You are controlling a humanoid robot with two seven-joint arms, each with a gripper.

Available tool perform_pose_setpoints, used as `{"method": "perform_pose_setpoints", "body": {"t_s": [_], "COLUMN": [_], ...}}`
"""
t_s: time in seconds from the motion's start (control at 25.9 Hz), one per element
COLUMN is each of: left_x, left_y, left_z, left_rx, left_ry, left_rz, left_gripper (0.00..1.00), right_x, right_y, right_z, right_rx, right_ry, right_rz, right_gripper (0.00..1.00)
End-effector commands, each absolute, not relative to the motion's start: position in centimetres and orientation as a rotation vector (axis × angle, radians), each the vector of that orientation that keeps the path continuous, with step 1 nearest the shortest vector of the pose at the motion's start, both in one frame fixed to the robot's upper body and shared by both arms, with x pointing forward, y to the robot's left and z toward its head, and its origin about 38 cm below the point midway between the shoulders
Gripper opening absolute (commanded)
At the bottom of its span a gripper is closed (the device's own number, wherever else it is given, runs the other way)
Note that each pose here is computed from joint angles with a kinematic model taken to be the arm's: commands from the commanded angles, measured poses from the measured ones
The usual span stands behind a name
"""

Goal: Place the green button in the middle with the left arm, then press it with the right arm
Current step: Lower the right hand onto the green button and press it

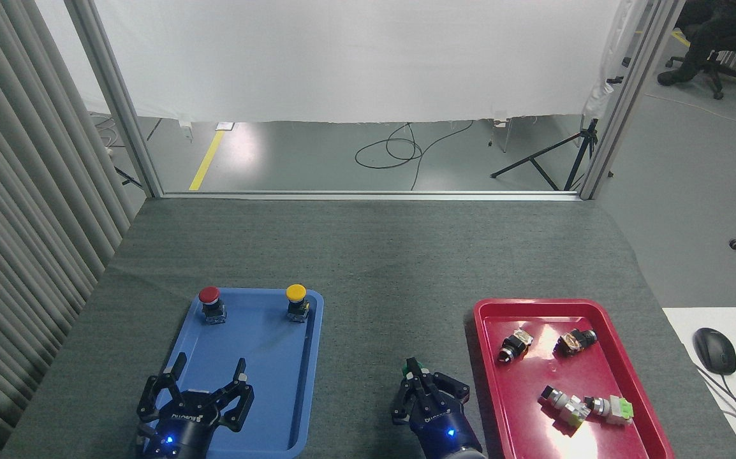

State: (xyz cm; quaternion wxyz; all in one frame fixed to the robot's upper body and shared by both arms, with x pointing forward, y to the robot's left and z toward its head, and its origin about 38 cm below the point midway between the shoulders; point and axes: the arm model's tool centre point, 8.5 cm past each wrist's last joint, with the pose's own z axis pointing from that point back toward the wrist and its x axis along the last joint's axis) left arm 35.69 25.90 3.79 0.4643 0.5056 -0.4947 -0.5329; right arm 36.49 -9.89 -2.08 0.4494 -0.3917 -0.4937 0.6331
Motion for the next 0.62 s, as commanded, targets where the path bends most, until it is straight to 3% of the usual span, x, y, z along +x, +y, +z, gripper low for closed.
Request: {"method": "perform_pose_setpoints", "body": {"t_s": [0.0,0.04,0.15,0.19,0.23,0.43,0.58], "left_x": [35.7,35.7,35.7,35.7,35.7,35.7,35.7], "left_y": [26.1,26.1,26.2,26.2,26.2,26.2,26.2], "left_z": [3.8,3.8,3.8,3.8,3.8,3.7,3.6], "left_rx": [1.237,1.233,1.229,1.226,1.226,1.223,1.221], "left_ry": [-1.214,-1.216,-1.218,-1.217,-1.218,-1.214,-1.211], "left_rz": [-1.299,-1.294,-1.286,-1.285,-1.285,-1.287,-1.288], "left_gripper": [0.99,0.99,0.99,0.99,0.99,0.99,1.00], "right_x": [36.8,37.1,37.6,37.7,37.7,37.5,36.0], "right_y": [-9.7,-9.8,-10.1,-10.3,-10.5,-12.1,-17.6], "right_z": [-1.1,0.1,2.4,2.7,2.8,2.9,2.9], "right_rx": [-0.992,-1.033,-1.103,-1.107,-1.107,-1.132,-1.216], "right_ry": [-1.254,-1.300,-1.375,-1.378,-1.376,-1.364,-1.279], "right_rz": [1.537,1.500,1.397,1.377,1.365,1.343,1.280], "right_gripper": [0.26,0.36,0.86,0.93,0.98,0.99,0.99]}}
